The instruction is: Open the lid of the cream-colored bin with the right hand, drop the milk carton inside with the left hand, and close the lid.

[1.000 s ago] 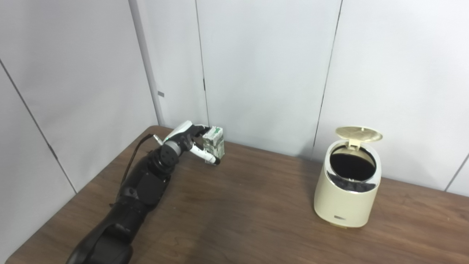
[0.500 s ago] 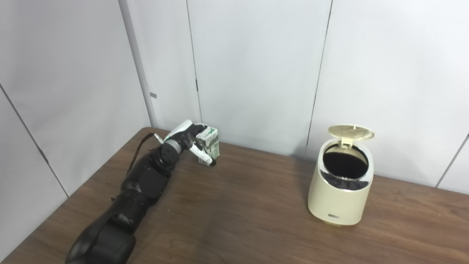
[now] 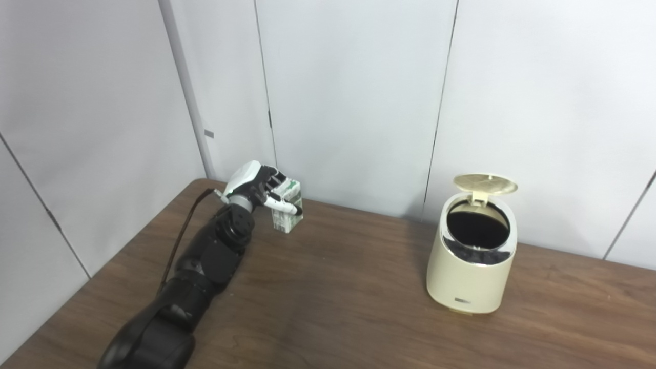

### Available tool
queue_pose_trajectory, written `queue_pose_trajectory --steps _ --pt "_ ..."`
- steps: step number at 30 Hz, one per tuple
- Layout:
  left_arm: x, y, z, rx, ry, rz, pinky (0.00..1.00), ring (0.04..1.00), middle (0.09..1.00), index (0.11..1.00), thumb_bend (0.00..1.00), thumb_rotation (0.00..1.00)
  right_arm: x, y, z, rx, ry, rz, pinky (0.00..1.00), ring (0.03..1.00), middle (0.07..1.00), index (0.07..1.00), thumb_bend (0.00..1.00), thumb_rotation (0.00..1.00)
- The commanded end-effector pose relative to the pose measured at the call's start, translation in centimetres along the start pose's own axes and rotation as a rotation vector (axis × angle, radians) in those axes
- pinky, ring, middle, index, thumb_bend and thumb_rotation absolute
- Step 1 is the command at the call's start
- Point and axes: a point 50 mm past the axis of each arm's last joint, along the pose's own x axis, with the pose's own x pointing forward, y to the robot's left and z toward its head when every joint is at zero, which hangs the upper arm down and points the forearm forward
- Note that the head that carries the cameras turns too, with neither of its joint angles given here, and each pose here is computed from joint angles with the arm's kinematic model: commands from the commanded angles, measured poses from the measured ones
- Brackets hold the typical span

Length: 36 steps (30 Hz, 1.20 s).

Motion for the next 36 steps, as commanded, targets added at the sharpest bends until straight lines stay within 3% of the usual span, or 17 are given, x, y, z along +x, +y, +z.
queue_pose_trajectory --steps 1,11,16,17,18,20,24,31,36 --pt "1.0 3.4 2.4 0.001 -0.058 0.100 0.50 0.587 0.630 0.661 0.83 0.12 -1.7 0.7 -1.0 0.001 0.032 0.017 0.37 0.525 0.607 0.600 0.50 0.79" --pt "1.2 4.0 2.9 0.049 -0.046 0.111 0.48 0.572 0.634 0.628 0.84 0.17 -1.7 0.8 -0.7 -0.002 0.044 0.023 0.39 0.547 0.620 0.610 0.49 0.76" --pt "1.2 3.8 3.0 0.055 -0.072 0.152 0.47 0.549 0.603 0.580 0.81 0.07 -1.7 1.0 -0.8 -0.003 0.038 0.022 0.33 0.487 0.599 0.616 0.47 0.76" --pt "1.2 3.8 3.0 0.057 -0.073 0.161 0.46 0.536 0.588 0.536 0.67 0.06 -1.7 1.0 -0.9 -0.003 0.033 0.020 0.29 0.432 0.569 0.616 0.47 0.75" --pt "1.2 3.7 3.0 0.058 -0.076 0.171 0.45 0.524 0.575 0.513 0.60 0.06 -1.7 1.0 -0.9 -0.004 0.032 0.020 0.28 0.423 0.560 0.616 0.47 0.75" --pt "1.2 3.5 3.1 0.059 -0.087 0.199 0.41 0.489 0.537 0.485 0.54 0.03 -1.7 1.0 -0.7 -0.009 0.039 0.022 0.35 0.510 0.598 0.612 0.47 0.76" --pt "1.3 3.3 3.3 0.061 -0.100 0.239 0.36 0.434 0.507 0.476 0.52 0.00 -1.7 1.1 -0.5 -0.002 0.035 0.023 0.40 0.560 0.626 0.598 0.46 0.74" --pt "1.4 3.4 3.4 0.080 -0.113 0.267 0.33 0.409 0.483 0.484 0.52 0.00 -1.7 1.4 -0.3 0.007 0.042 0.025 0.34 0.494 0.611 0.610 0.45 0.73" --pt "1.6 3.5 3.5 0.093 -0.105 0.268 0.32 0.400 0.472 0.488 0.52 0.00 -1.6 1.5 -0.3 0.003 0.032 0.026 0.37 0.531 0.617 0.610 0.43 0.72"
